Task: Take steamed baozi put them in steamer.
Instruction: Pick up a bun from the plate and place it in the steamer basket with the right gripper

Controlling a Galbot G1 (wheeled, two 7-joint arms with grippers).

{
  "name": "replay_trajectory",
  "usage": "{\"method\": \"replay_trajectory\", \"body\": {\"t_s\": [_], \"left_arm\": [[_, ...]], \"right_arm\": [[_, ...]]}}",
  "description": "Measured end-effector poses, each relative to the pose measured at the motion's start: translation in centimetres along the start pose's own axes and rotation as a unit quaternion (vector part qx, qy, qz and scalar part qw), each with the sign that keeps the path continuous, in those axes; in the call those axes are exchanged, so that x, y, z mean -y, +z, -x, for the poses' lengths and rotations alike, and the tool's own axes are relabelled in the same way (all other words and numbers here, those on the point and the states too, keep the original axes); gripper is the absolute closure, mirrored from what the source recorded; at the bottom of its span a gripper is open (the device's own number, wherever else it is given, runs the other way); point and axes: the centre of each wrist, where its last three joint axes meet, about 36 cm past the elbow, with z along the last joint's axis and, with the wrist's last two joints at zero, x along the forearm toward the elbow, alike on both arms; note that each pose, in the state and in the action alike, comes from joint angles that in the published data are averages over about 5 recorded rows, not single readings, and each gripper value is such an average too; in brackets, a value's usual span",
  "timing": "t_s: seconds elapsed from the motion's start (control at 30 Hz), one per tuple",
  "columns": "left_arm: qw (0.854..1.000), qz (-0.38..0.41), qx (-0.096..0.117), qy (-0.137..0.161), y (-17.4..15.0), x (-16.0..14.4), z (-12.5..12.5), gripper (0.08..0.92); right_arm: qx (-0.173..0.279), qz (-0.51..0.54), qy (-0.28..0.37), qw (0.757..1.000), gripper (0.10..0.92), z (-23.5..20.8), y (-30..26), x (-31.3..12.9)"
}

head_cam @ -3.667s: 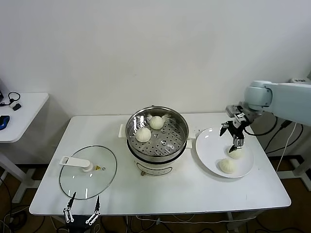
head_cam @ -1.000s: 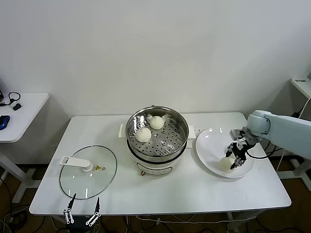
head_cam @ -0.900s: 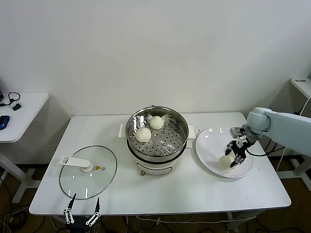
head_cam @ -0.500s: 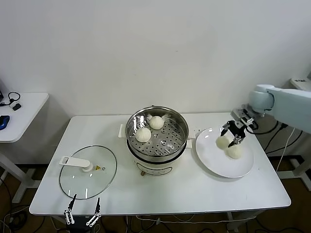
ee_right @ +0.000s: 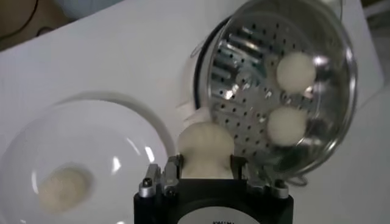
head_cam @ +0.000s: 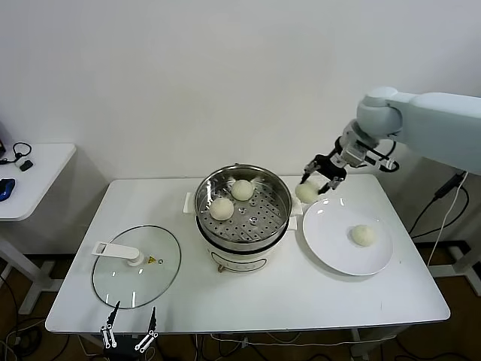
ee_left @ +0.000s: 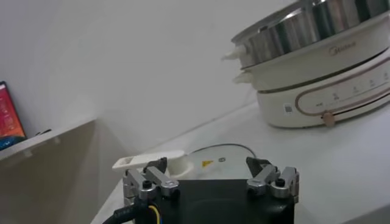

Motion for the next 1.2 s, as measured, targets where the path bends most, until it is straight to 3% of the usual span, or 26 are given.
{"method": "replay_trajectory", "body": {"t_s": [0.6, 1.2], "left_arm": [[1.0, 0.002, 0.005, -0.003, -0.4, -0.3, 0.2, 0.177], [1.0, -0.004, 0.005, -0.009, -0.3, -0.4, 0.4, 0.177]], "right_arm": [[0.064, -0.192, -0.023, 0.979, 0.5, 5.6, -5.1, 11.4], [0.092, -0.234, -0.069, 0.965, 0.498, 12.8, -7.3, 14.0]]}}
